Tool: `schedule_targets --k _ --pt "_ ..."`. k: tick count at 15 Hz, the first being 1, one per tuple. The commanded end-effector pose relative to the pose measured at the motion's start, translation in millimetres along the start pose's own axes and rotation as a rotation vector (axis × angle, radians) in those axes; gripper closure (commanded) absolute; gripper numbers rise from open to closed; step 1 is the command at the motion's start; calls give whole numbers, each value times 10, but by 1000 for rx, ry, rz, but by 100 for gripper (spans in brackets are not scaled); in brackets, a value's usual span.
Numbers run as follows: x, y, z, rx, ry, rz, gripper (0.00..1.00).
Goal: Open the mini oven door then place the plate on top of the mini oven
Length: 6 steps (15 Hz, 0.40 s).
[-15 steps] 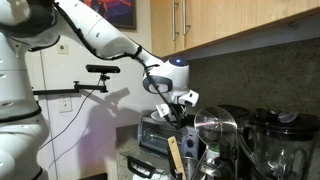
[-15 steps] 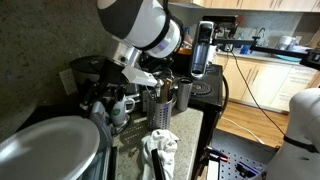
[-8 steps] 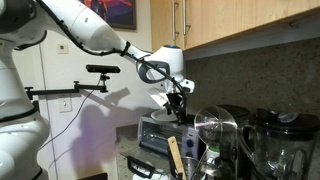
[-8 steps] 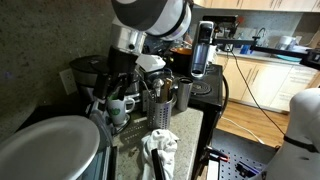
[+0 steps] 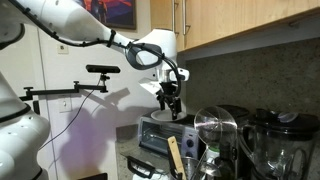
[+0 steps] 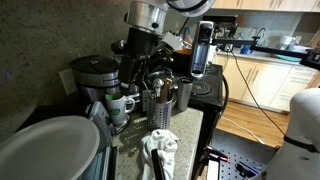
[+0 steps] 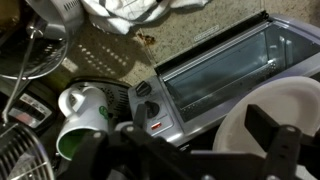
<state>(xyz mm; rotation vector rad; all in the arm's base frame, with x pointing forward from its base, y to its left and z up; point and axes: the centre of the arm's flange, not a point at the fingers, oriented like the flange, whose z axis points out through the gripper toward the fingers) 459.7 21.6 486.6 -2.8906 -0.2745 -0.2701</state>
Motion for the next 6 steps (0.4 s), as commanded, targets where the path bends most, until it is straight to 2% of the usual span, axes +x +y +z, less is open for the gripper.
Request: schedule_targets --k 1,2,3,6 --pt "-173 54 -105 -20 -24 -27 0" --pt "-186 51 -73 -40 -19 -19 0" --pt "-70 52 -61 -17 -13 -6 0" --pt "-95 59 -36 -25 -21 -10 0"
